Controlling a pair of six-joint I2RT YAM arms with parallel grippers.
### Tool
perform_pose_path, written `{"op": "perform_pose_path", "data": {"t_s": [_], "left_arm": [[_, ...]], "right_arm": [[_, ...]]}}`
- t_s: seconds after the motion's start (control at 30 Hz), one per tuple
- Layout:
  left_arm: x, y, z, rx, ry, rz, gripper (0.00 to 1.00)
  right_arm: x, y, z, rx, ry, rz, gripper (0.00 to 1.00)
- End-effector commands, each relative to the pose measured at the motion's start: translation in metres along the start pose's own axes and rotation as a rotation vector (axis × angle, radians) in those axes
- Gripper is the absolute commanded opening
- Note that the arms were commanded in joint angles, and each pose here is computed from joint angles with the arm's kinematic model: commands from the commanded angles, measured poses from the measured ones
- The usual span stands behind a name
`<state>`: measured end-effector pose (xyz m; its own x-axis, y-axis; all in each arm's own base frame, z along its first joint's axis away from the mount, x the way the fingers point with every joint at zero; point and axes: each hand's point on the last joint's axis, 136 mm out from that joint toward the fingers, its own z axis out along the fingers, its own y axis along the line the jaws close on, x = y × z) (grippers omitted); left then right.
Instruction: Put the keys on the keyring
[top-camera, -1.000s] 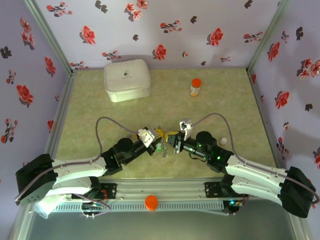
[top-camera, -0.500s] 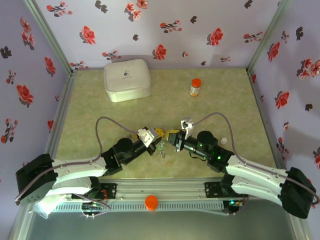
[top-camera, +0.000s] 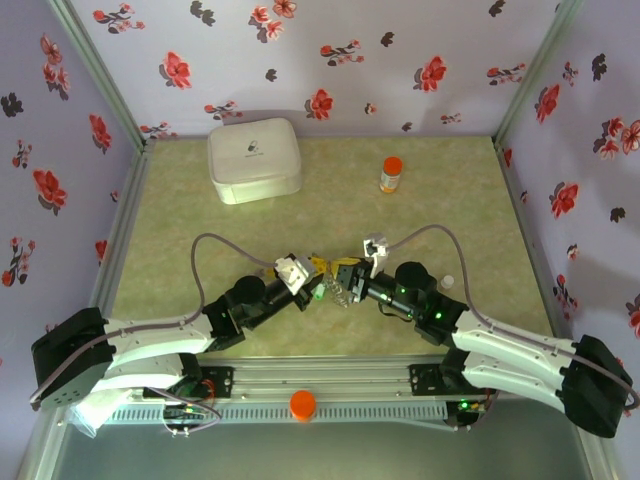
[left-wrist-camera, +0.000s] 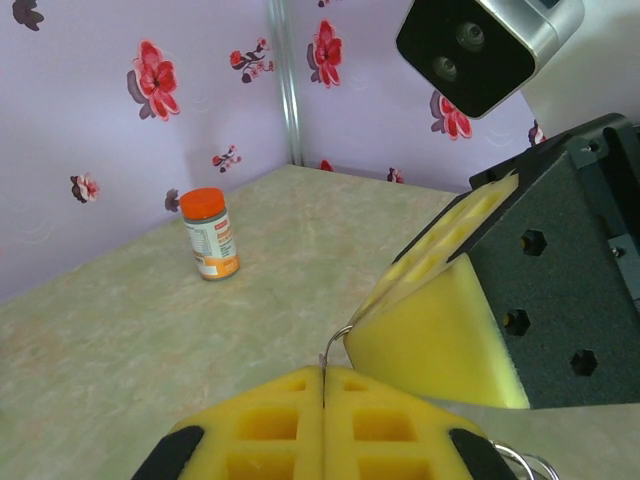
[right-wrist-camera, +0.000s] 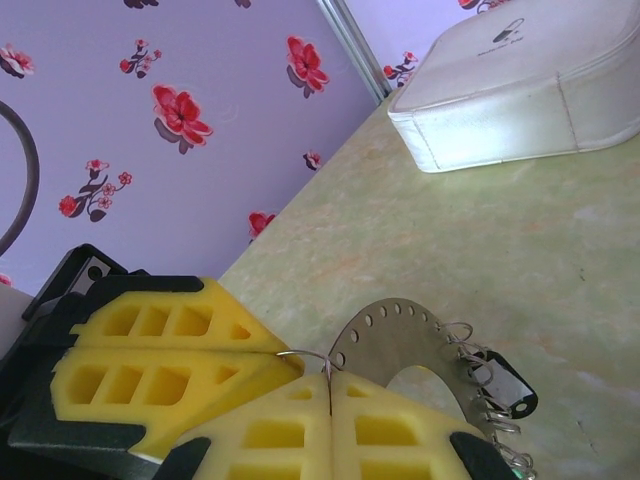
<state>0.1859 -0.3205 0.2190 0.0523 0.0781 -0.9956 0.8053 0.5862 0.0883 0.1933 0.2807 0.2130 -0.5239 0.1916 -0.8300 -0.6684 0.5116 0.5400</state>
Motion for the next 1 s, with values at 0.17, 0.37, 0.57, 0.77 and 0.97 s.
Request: {"op": "perform_pose_path", "data": {"t_s": [0.17,0.37,0.57,0.77,0.97], "left_arm": [[-0.028,-0.012,-0.001,0.064,-0.115,-0.014,0.0],[-0.029,-0.014,-0.001,0.077,-0.116,-0.009,0.0],[-0.03,-0.015,-0.002,0.081,-0.121,-0.006,0.0],[-0.031,-0.016,-0.002,0.09,-0.126,-0.003,0.0],[-0.031,-0.017,-0.003,0.097,-0.129,0.001,0.0]], "right_arm": [[-0.009,-0.012,0.004,0.057,-0.051,0.036,0.0],[-0.009,-0.021,0.002,0.093,-0.066,0.063,0.0],[-0.012,-0.025,-0.002,0.105,-0.083,0.08,0.0],[-0.013,-0.029,-0.003,0.109,-0.095,0.108,0.0],[-0.013,-0.034,-0.005,0.101,-0.102,0.167,0.0]]}}
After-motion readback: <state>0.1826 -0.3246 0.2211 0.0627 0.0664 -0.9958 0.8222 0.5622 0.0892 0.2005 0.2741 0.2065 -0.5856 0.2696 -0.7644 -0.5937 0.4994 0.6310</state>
